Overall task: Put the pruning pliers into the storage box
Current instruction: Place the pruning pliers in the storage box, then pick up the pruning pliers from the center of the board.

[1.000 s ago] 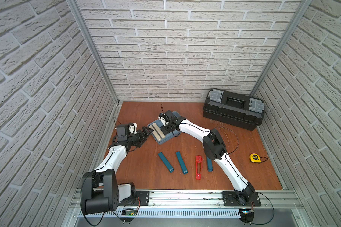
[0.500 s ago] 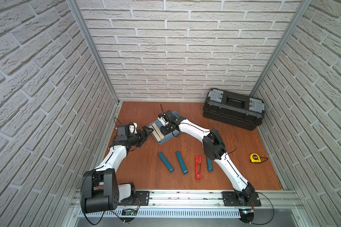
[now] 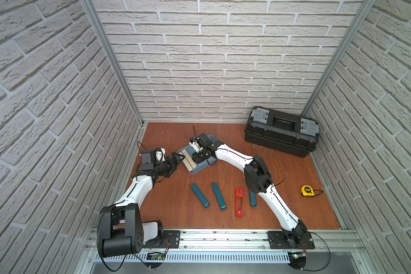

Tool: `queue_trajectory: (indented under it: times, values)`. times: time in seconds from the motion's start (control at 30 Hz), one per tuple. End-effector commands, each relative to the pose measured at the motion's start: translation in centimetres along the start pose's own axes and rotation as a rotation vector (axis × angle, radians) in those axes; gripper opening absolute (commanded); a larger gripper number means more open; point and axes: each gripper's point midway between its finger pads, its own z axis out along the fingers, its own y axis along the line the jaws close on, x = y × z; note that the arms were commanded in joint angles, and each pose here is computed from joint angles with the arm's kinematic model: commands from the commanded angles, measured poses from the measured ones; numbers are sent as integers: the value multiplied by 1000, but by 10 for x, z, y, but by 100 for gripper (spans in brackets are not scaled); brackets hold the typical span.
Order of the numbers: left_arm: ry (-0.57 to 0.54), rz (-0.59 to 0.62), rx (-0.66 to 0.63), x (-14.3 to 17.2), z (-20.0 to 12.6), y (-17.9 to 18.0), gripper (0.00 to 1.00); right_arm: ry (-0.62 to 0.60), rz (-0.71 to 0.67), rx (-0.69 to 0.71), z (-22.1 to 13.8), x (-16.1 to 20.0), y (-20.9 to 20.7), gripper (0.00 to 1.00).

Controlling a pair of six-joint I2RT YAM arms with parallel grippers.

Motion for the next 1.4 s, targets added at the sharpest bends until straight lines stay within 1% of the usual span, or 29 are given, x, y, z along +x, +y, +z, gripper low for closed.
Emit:
queue_trajectory:
  times: [0.0,0.13,0.27,0.43,0.53,0.57,0.7,0.87,1.03,1.17,1.37]
  values:
    - [-9,55,-27,0,-5,-2,98,-94,-41,61,-51,-33,-1,40]
    - [8,76,-9,7,-10,-10,98,-110,-55,94,-84,-41,-3,40]
    - [50,117,17,25,-9,-27,98,-103,-54,145,-116,-33,-10,40]
    - [84,162,40,46,-5,-48,98,-67,-5,189,-147,-1,-25,41]
    - [96,180,56,58,-2,-57,98,-73,42,174,-163,19,-32,41]
    - [101,182,64,62,0,-60,98,-98,49,184,-180,22,-34,42]
    - [117,202,82,78,7,-71,98,-88,94,232,-205,54,-54,43]
    - [145,233,110,96,19,-86,98,-55,155,279,-223,94,-78,43]
    - [176,257,126,112,32,-95,98,-24,182,355,-237,123,-93,44]
    - [199,280,148,123,42,-101,98,-17,232,371,-238,143,-105,44]
    - [221,292,161,131,52,-107,98,26,276,365,-228,165,-117,44]
